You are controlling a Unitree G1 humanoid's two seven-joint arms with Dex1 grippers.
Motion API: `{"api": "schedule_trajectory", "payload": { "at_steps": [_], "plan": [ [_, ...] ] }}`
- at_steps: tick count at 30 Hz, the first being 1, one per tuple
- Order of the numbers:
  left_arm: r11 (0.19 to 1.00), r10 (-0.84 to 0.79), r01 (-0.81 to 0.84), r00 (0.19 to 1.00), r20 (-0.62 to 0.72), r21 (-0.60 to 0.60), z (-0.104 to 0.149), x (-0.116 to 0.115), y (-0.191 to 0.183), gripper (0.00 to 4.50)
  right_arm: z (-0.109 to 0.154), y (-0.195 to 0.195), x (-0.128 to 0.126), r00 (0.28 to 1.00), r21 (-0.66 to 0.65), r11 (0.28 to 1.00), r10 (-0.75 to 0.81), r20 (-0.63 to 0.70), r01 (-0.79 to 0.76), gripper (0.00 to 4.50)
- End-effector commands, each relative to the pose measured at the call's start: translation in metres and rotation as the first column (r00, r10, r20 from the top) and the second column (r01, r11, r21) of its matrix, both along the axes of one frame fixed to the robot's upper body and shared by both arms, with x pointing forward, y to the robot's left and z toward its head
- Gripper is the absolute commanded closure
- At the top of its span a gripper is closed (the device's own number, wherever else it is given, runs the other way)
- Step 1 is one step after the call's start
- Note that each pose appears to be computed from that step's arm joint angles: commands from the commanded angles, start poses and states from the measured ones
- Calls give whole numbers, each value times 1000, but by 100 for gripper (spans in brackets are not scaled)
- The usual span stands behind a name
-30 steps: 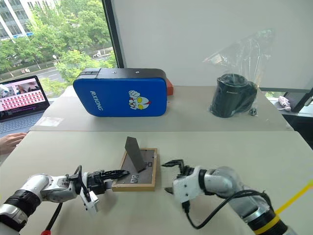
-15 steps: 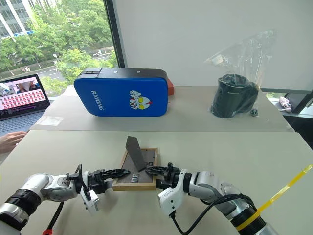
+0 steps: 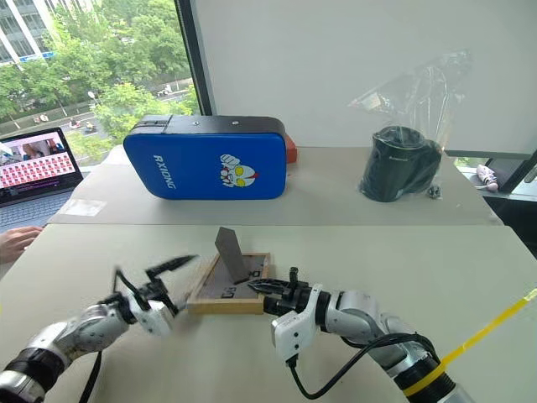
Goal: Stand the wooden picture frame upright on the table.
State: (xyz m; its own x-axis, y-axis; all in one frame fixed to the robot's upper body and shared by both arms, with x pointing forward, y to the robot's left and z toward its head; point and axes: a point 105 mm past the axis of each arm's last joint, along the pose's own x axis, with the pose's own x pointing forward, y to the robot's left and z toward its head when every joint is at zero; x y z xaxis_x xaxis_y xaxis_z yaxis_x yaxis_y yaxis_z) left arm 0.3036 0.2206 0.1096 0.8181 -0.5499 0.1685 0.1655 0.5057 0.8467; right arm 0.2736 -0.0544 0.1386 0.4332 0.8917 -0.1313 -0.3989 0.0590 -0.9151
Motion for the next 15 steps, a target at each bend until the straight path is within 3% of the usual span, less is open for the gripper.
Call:
{"api": "schedule_trajectory", "payload": {
  "at_steps": [1,4,8,11,15],
  "plan": [
    [987,121,-131,987,-108,-92,-4,-9,19,39,50,-13,16,983,164,983,-55,-177,85,327],
    [981,143,-165,969,-202,-101,-26,-28,15,39,81,-23,24,876,243,961,2,-482,131,327],
    [977,139,-173,959,-248,-121,-36,-39,1,39,103,-37,26,598,256,943,80,-797,215,327],
    [974,129,-171,959,-253,-151,-34,-41,-8,39,103,-42,28,389,244,930,124,-913,276,327],
    [970,112,-163,959,-262,-181,-32,-42,-16,39,76,-45,27,249,158,943,84,-965,293,327]
  ]
}}
